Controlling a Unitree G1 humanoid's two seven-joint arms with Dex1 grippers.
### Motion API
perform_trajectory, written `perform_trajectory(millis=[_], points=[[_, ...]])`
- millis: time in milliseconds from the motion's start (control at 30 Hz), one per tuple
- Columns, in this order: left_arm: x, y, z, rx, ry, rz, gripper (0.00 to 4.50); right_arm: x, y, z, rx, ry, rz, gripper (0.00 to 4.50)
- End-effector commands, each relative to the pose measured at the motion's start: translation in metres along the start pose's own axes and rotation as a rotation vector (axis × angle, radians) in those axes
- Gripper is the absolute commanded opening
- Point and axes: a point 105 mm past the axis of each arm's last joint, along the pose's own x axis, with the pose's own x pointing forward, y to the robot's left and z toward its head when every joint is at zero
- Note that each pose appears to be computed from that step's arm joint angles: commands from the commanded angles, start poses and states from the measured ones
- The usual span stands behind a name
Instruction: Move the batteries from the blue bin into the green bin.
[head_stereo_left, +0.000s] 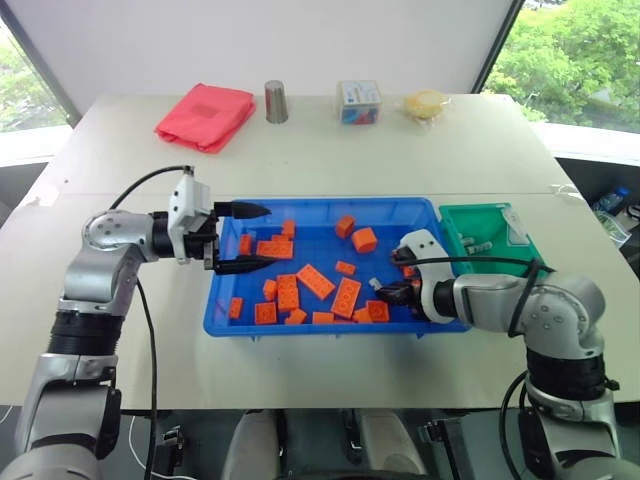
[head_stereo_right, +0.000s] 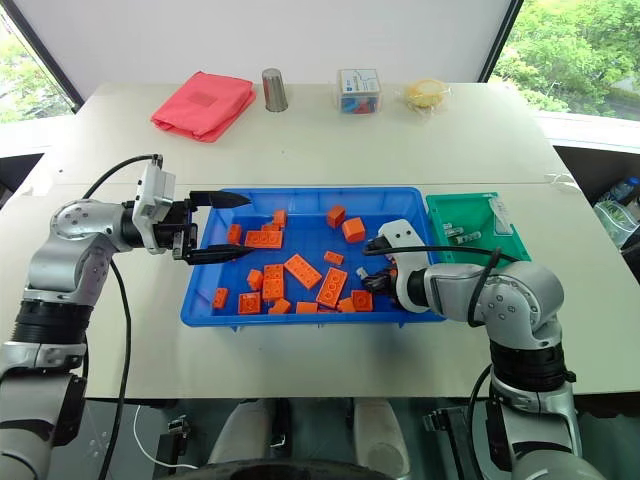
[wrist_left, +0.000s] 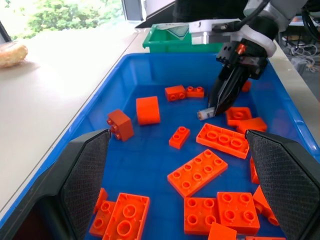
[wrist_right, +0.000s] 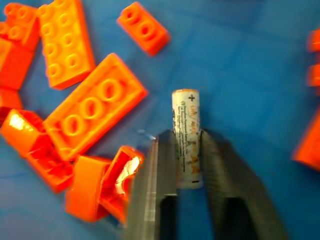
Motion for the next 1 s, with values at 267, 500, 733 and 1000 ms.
perform_trajectory(millis=[267, 500, 733, 1000], points=[[-0.007, 0.000, 0.010, 0.038, -0.010, 0.002, 4.50, -0.026, 0.014, 0.052, -0.115, -0.175, 0.063, 0.04], [-0.007, -0.001, 0.008, 0.004, 0.015, -0.035, 4.50, -0.092, -0.005, 0.078, -0.411, -0.269, 0.111, 0.04], [-0.015, 0.001, 0.010, -0.030, 0.045, -0.063, 4.50, -0.138, -0.104, 0.065, -0.503, -0.239, -0.157, 0.04], [-0.018, 0.006, 0.016, -0.033, 0.043, -0.068, 4.50, -0.131, -0.139, 0.051, -0.418, -0.243, -0.262, 1.95]])
